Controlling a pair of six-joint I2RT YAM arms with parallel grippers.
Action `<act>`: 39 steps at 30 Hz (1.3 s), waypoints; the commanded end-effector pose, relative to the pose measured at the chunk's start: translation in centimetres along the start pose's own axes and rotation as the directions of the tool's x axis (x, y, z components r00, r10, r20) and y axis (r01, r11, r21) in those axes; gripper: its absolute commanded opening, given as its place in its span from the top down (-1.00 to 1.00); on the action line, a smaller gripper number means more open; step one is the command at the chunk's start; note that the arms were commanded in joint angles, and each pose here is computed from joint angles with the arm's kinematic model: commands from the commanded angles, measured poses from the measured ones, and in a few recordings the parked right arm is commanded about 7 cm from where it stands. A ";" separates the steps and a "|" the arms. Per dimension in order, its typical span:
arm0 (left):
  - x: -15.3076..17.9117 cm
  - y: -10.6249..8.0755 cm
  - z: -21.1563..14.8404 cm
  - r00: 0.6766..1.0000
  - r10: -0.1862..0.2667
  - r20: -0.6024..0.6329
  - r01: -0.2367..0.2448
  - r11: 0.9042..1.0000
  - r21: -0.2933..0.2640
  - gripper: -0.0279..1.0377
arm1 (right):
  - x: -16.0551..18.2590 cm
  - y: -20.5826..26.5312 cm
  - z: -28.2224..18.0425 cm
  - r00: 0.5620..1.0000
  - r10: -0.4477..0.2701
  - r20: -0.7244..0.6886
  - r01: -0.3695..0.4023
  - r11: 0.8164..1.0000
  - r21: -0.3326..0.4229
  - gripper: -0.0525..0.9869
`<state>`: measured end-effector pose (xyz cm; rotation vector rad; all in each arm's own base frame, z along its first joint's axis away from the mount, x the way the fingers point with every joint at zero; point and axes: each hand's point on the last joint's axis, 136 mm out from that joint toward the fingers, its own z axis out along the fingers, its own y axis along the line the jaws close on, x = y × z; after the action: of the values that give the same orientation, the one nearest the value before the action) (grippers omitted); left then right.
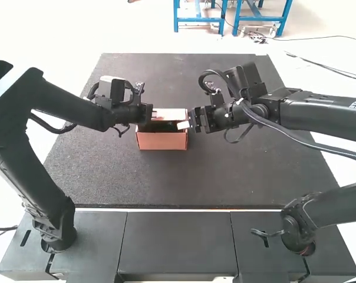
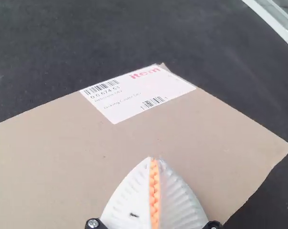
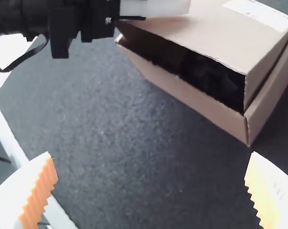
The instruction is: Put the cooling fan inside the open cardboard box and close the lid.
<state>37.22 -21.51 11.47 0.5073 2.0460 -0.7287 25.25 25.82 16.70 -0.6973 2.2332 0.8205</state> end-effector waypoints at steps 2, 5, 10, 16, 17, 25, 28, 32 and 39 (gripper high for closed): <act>0.5 -1.9 -0.4 1.000 0.020 0.005 -0.020 0.999 0.044 0.89 | -0.9 0.9 -0.7 1.000 -0.003 0.030 0.004 1.000 -0.031 -0.85; 1.6 -2.3 -0.3 1.000 0.021 -0.014 -0.021 0.998 0.052 0.89 | -1.3 1.0 -0.8 0.999 -0.003 0.038 0.004 1.000 -0.031 -0.85; 2.1 -2.7 -0.4 1.000 0.028 -0.004 -0.028 0.998 0.063 0.89 | -1.7 1.1 -1.1 0.999 -0.003 0.043 0.005 0.999 -0.032 -0.85; 3.3 -2.4 -0.2 0.999 0.031 -0.021 -0.029 0.998 0.059 0.89 | -1.6 1.2 -1.5 0.999 0.002 0.034 -0.001 1.000 -0.029 -0.85; 3.4 -2.4 -0.1 0.999 0.032 -0.018 -0.031 0.998 0.061 0.89 | -1.6 1.2 -1.6 0.999 0.003 0.033 -0.003 1.000 -0.028 -0.85; 5.0 -2.1 0.0 0.999 0.030 -0.026 -0.028 0.998 0.057 0.89 | -2.2 0.9 -1.9 0.999 0.019 0.050 -0.018 1.000 -0.022 -0.85; 5.9 -2.0 -0.1 0.999 0.032 -0.043 -0.029 0.998 0.055 0.89 | -2.3 1.0 -2.0 0.998 0.029 0.050 -0.028 0.999 -0.023 -0.85; 6.7 -1.7 0.0 0.998 0.037 -0.043 -0.035 0.998 0.046 0.89 | -2.5 1.1 -2.2 0.998 0.042 0.051 -0.041 0.999 -0.024 -0.85; 7.0 -1.4 0.3 0.999 0.042 -0.031 -0.041 0.998 0.046 0.89 | -2.5 1.2 -2.5 0.997 0.054 0.051 -0.053 0.998 -0.024 -0.85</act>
<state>33.54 -22.23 7.41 0.5681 2.0096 -0.7538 24.87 25.53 18.15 -0.6485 2.2591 0.8513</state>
